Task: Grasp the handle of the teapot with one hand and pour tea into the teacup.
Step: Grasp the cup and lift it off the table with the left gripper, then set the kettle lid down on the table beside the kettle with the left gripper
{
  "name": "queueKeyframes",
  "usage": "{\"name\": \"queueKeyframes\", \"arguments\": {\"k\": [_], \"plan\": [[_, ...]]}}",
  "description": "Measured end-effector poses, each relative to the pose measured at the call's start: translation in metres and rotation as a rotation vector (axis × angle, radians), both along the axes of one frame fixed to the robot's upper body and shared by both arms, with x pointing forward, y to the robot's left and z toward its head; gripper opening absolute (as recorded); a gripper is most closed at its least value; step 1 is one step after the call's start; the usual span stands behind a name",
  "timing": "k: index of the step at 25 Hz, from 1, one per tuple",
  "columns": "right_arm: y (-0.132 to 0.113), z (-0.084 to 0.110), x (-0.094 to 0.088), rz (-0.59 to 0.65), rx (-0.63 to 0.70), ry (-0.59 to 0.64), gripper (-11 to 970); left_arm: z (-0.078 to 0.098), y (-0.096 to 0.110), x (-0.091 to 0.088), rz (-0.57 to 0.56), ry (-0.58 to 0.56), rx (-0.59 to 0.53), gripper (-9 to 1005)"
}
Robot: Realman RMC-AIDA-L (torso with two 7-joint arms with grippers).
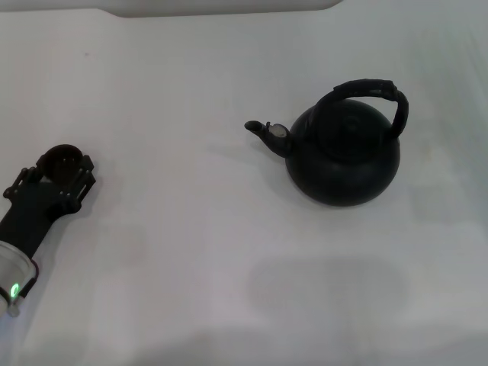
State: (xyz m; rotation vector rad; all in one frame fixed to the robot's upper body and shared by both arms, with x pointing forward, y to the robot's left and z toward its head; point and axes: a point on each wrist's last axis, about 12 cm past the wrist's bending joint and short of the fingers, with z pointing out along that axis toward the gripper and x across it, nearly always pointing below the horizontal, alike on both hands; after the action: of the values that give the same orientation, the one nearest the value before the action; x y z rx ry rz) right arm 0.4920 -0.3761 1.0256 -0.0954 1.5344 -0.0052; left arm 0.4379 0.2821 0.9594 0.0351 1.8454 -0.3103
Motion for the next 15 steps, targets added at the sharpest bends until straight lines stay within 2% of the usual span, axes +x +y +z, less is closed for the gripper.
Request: {"name": "queueKeyframes", "arguments": {"k": [7, 15], "plan": [[0.0, -0.001, -0.002, 0.001, 0.003, 0.002, 795, 0.002, -0.006, -0.001, -0.032, -0.018, -0.013, 703], [0.0, -0.001, -0.002, 0.001, 0.003, 0.001, 794, 0.011, -0.033, 0.006, -0.226, -0.073, -0.019, 704]]}}
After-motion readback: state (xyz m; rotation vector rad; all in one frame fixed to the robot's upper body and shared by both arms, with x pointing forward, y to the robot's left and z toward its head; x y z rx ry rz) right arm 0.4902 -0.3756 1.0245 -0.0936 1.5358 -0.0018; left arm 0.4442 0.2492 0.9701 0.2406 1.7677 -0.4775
